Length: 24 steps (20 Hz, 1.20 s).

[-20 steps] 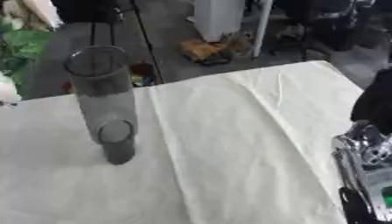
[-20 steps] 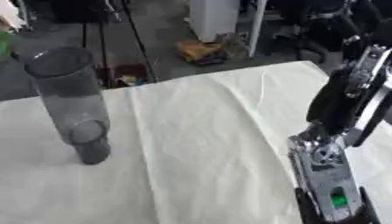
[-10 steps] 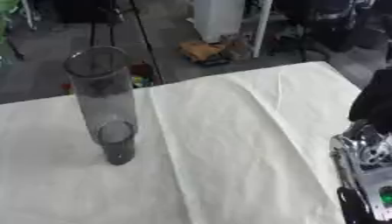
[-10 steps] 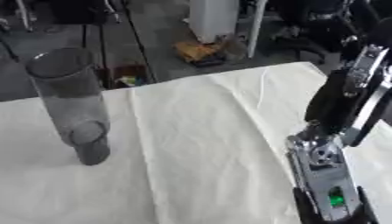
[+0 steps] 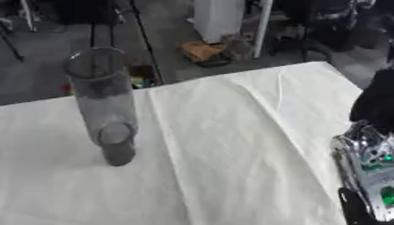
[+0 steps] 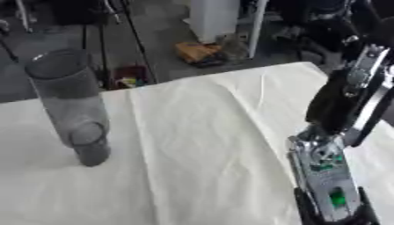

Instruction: Arrange flowers into the vase.

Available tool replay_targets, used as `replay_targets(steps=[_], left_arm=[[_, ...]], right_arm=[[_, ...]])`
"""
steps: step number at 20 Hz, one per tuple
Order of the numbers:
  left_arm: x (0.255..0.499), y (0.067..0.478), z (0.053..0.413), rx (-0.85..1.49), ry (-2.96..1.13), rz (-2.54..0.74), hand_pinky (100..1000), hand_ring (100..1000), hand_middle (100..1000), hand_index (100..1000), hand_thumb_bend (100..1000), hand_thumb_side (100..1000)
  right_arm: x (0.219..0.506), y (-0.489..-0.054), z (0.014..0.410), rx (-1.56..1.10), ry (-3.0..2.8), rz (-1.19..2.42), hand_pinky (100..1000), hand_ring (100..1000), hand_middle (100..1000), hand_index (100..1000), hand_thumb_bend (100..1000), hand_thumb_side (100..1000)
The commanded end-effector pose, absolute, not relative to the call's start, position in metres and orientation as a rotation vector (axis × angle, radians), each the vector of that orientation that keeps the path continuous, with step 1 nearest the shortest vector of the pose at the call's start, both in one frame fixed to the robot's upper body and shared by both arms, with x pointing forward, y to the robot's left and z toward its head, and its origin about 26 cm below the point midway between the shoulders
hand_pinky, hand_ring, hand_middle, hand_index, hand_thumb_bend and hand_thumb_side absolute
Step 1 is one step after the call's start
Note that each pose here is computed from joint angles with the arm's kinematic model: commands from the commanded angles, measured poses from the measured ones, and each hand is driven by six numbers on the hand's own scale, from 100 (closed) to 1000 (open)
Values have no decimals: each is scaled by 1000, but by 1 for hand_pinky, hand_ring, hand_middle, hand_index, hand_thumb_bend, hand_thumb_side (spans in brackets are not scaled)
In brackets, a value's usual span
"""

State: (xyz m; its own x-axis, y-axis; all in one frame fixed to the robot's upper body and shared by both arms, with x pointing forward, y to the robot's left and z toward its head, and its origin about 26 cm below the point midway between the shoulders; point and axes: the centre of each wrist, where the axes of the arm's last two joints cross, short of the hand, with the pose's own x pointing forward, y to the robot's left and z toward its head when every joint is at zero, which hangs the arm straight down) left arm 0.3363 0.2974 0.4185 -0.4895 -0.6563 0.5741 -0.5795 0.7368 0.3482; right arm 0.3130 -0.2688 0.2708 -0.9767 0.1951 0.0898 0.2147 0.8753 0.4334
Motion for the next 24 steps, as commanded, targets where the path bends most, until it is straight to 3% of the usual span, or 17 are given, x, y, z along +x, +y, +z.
replay_targets(steps=[1,17,24], left_arm=[[321,303,439,945,-2347,0,370,569,567,245,100,563],[306,311,465,776,-2596,568,431,592,586,248,100,639],[303,314,473,673,-2624,666,443,593,589,248,100,657]], right_arm=[[310,-271,278,-335,-3048,-704,710,800,759,823,100,662],[309,-272,278,-340,-3048,-700,708,799,758,822,100,655],[309,-272,277,-344,-3045,-696,708,799,758,822,100,658]])
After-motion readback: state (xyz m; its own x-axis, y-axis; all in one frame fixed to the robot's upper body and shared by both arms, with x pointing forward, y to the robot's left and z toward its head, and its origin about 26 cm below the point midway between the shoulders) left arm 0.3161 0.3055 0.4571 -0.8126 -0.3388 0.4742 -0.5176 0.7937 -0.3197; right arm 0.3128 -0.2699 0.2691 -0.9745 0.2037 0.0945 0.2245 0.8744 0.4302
